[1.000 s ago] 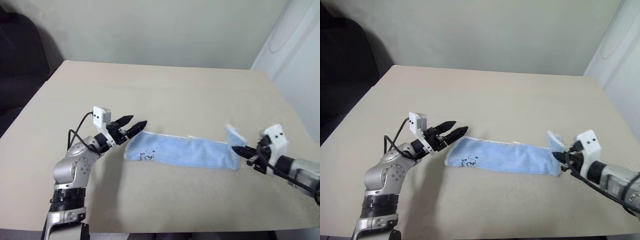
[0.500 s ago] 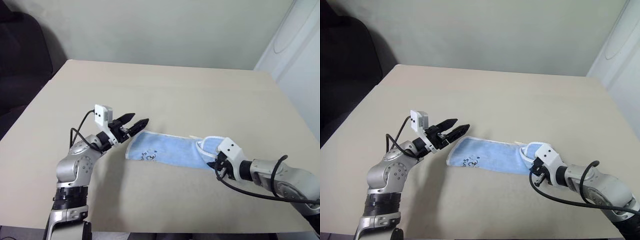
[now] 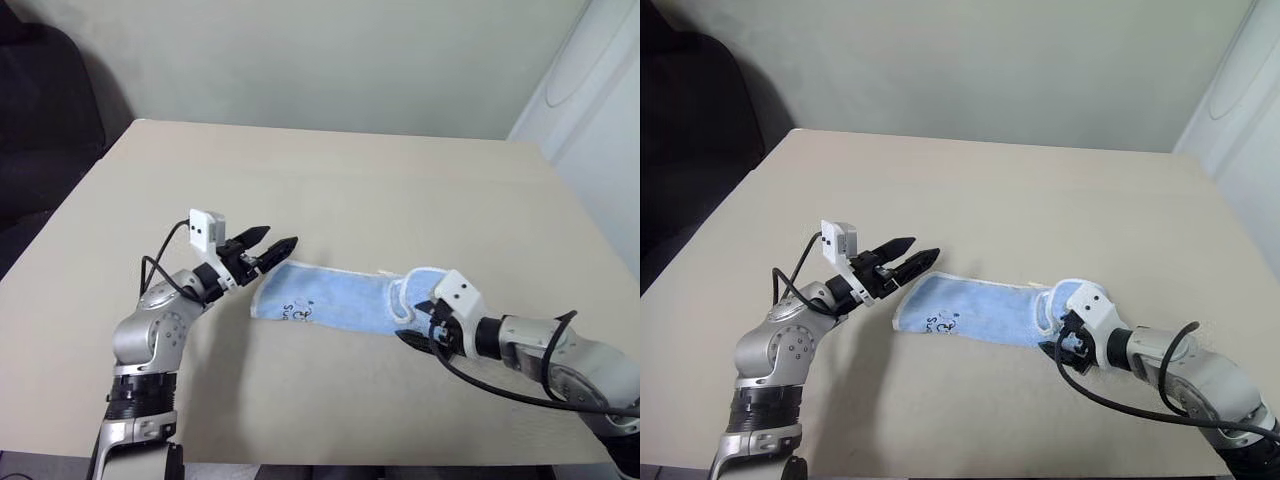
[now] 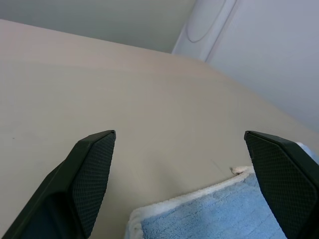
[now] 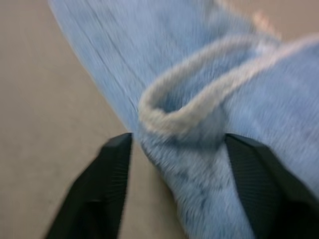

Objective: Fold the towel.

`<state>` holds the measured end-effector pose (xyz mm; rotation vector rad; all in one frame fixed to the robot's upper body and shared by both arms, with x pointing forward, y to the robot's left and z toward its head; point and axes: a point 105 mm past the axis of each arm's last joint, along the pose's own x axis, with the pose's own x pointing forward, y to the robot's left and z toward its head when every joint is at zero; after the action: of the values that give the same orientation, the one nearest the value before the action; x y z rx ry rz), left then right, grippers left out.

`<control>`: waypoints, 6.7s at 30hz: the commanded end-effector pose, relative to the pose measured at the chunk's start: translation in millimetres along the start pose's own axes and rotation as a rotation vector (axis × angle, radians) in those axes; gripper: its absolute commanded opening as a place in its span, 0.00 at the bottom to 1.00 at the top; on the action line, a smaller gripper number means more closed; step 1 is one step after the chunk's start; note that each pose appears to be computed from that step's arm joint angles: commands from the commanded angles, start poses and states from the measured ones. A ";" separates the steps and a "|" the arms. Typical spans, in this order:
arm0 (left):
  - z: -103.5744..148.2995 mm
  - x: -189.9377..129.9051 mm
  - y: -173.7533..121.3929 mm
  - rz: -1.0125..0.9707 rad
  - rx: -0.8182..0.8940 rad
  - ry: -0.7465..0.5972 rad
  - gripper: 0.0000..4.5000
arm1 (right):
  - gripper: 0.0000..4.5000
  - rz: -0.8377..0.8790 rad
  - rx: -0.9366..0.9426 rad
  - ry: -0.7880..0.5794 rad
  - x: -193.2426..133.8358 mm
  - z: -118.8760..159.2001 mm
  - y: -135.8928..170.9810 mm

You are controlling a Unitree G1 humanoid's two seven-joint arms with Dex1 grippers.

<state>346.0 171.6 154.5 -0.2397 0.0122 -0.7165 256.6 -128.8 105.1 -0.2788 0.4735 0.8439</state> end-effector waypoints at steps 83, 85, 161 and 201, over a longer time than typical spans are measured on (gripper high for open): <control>-82.7 -52.5 -13.0 0.514 -0.939 0.263 0.87 | 0.45 -0.190 -0.067 -0.646 1.2 89.7 -64.2; -80.2 -51.6 -12.5 0.504 -0.928 0.247 0.70 | 0.45 -0.194 -0.066 -0.648 0.1 89.6 -64.2; -27.3 97.6 -120.3 -0.557 0.133 0.294 0.53 | 0.00 -0.287 0.039 -0.518 -46.0 44.4 -65.5; -25.2 39.9 -52.7 -0.278 0.016 0.085 0.00 | 0.81 -0.174 0.305 -0.329 -80.5 -2.9 -44.0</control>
<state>339.4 95.3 131.9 -0.2407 0.1109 -1.0250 244.2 -202.0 144.5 0.0763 0.2375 0.6480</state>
